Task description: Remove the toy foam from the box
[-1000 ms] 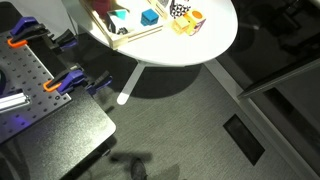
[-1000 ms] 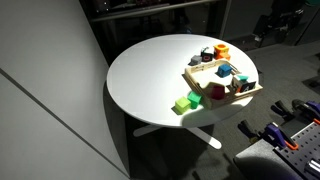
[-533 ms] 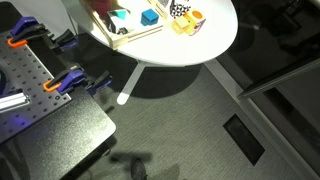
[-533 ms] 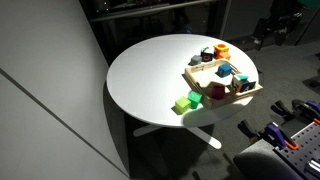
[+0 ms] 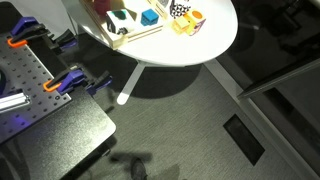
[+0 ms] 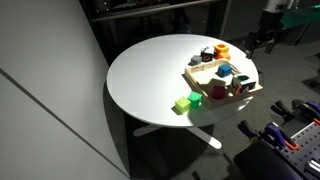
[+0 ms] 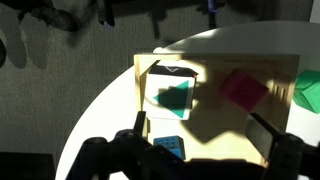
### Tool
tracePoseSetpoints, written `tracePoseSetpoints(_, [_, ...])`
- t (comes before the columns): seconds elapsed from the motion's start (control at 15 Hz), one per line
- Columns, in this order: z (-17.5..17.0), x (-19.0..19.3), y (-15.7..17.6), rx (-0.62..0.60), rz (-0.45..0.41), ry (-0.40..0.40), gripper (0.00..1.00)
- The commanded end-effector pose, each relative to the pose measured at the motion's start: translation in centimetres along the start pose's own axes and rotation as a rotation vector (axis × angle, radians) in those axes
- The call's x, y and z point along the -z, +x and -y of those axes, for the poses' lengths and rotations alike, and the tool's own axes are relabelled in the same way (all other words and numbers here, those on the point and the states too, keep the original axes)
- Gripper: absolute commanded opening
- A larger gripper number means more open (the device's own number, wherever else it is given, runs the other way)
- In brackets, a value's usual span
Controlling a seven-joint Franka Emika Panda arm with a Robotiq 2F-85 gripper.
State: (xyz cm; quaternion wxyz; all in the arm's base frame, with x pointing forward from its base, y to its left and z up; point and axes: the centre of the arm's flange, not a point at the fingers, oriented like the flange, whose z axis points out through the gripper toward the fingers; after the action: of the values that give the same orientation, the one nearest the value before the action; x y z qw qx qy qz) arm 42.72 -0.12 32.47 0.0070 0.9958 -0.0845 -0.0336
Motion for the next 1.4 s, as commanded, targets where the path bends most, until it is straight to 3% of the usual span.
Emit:
tracePoseSetpoints(0.0, [0.0,-2.3,1.9,0.003,-0.013,-0.018,1.00])
tracePoseSetpoints(0.93, [0.6,-10.6,6.1,-0.059,0.091,-0.109,1.00])
tracePoseSetpoints(1.33, [2.7,-12.7,7.7,-0.078,0.120,-0.171,1.00])
